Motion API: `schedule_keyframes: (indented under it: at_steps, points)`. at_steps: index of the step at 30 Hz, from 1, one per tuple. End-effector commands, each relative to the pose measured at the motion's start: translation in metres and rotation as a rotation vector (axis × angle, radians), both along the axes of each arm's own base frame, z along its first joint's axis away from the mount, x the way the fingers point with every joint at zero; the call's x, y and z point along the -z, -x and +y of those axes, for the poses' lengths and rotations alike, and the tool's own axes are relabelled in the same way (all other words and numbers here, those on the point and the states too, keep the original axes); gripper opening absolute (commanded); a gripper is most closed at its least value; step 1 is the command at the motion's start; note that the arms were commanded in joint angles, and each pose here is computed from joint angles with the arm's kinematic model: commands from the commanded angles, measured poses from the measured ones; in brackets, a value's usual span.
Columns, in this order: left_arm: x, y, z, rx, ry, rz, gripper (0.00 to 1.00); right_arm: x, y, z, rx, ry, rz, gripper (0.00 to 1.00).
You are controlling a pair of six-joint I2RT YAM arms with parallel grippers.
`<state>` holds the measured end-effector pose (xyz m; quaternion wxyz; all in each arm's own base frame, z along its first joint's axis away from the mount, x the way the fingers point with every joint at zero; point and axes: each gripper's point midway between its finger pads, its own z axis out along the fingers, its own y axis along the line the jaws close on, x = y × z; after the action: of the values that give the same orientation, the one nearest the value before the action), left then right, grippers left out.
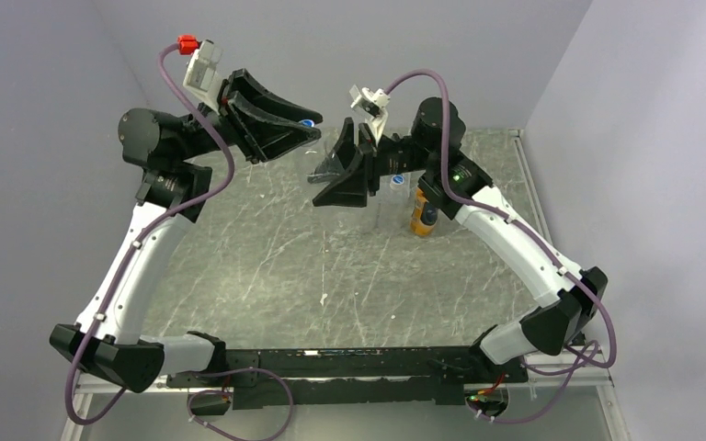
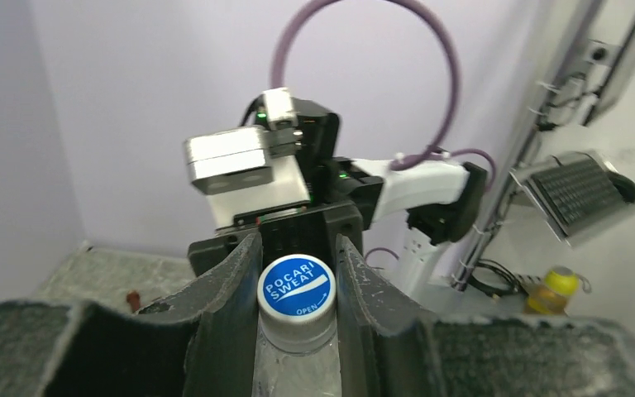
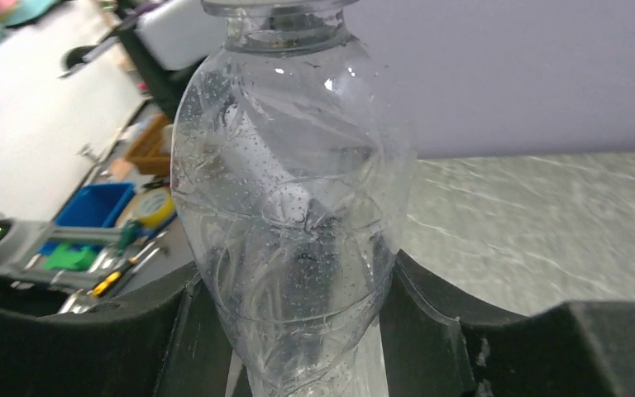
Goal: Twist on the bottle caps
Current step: Screw the bottle cap onto the plastic bottle.
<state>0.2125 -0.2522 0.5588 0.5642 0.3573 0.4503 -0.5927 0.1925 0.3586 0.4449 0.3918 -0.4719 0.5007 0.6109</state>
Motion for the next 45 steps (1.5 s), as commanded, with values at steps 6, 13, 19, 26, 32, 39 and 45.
schedule_keyframes:
  at_steps: [6, 13, 19, 26, 32, 39, 45]
  points:
    - [0.014, 0.050, 0.004, 0.215, -0.141, -0.081, 0.26, -0.032, 0.031, -0.015, -0.144, -0.064, -0.103, 0.02]
    - [-0.007, -0.023, 0.026, -0.336, -0.030, 0.002, 0.99, -0.012, -0.035, -0.011, 0.296, 0.043, -0.090, 0.05]
    - [-0.006, -0.077, 0.047, -0.604, 0.007, 0.128, 0.91, 0.009, -0.088, -0.009, 0.711, 0.152, -0.131, 0.05]
    - [0.017, -0.124, 0.053, -0.742, -0.035, 0.286, 0.82, 0.013, -0.114, -0.007, 0.894, 0.180, -0.114, 0.05]
    - [0.027, -0.134, 0.045, -0.738, -0.051, 0.323, 0.75, 0.022, -0.124, 0.000, 0.935, 0.215, -0.110, 0.05]
    - [0.035, -0.138, 0.038, -0.719, -0.060, 0.345, 0.68, 0.028, -0.130, 0.003, 0.949, 0.247, -0.113, 0.04]
    - [0.039, -0.141, 0.035, -0.714, -0.075, 0.357, 0.66, 0.030, -0.133, 0.005, 0.956, 0.255, -0.116, 0.04]
